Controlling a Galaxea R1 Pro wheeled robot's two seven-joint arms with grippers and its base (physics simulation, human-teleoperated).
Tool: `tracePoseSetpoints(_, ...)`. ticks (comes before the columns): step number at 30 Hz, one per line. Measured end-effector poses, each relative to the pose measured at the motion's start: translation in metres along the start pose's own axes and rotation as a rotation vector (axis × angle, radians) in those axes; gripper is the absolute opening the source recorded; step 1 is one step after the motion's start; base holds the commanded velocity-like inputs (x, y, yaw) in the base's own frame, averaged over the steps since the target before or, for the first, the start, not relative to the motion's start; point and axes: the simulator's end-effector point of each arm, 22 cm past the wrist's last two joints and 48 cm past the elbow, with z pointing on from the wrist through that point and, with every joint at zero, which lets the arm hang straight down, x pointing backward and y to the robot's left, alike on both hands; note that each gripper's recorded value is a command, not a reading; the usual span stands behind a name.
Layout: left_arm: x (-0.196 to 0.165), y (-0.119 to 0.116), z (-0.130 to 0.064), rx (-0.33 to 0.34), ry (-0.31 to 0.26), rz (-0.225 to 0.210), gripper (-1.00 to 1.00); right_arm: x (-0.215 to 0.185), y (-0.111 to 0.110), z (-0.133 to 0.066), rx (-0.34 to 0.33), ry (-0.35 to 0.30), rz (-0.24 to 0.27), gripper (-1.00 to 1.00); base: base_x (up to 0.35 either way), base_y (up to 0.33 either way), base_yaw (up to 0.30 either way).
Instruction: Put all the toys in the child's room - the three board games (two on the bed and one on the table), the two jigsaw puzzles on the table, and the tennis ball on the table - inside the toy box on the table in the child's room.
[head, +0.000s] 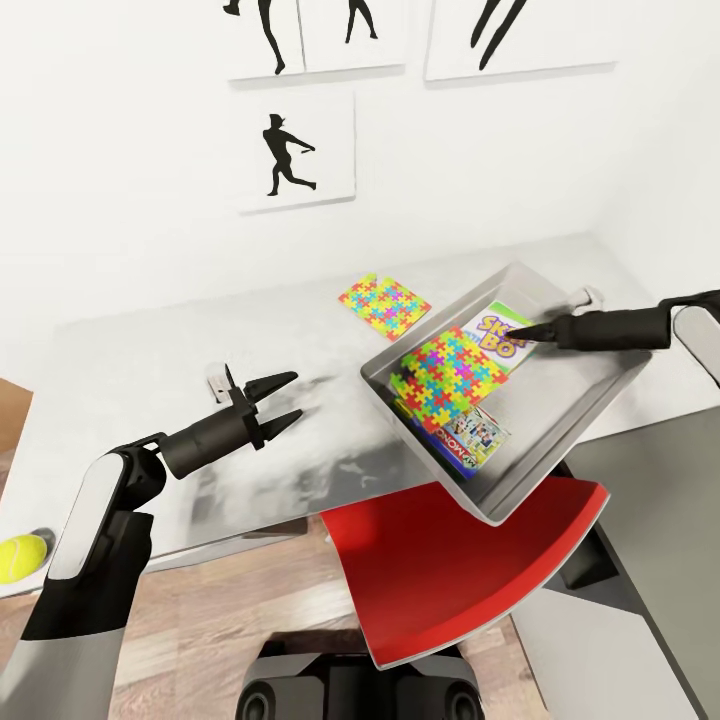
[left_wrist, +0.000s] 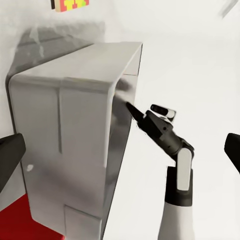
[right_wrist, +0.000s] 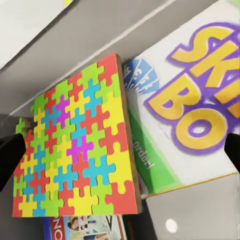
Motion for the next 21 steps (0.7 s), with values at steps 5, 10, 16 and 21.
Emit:
tracePoseSetpoints(5, 0.000, 0.000, 0.000, 0.000, -0.001, -0.001, 1.00, -0.008, 0.011, -0.012, -0.007, -0.022, -0.047, 1.00, 0.000, 0.000, 0.000)
tracePoseSetpoints(10, 0.000, 0.000, 0.000, 0.001, -0.001, -0.003, 1.00, -0.002, 0.030, -0.016, -0.030, -0.016, -0.099, 1.00, 0.000, 0.000, 0.000)
tracePoseSetpoints(16, 0.000, 0.000, 0.000, 0.001, -0.003, -0.003, 1.00, 0.009, 0.062, -0.018, -0.075, -0.010, -0.178, 1.00, 0.000, 0.000, 0.000)
tracePoseSetpoints(21, 0.000, 0.001, 0.000, -0.002, -0.003, -0.002, 1.00, 0.005, 0.065, -0.032, -0.067, -0.035, -0.199, 1.00, 0.000, 0.000, 0.000)
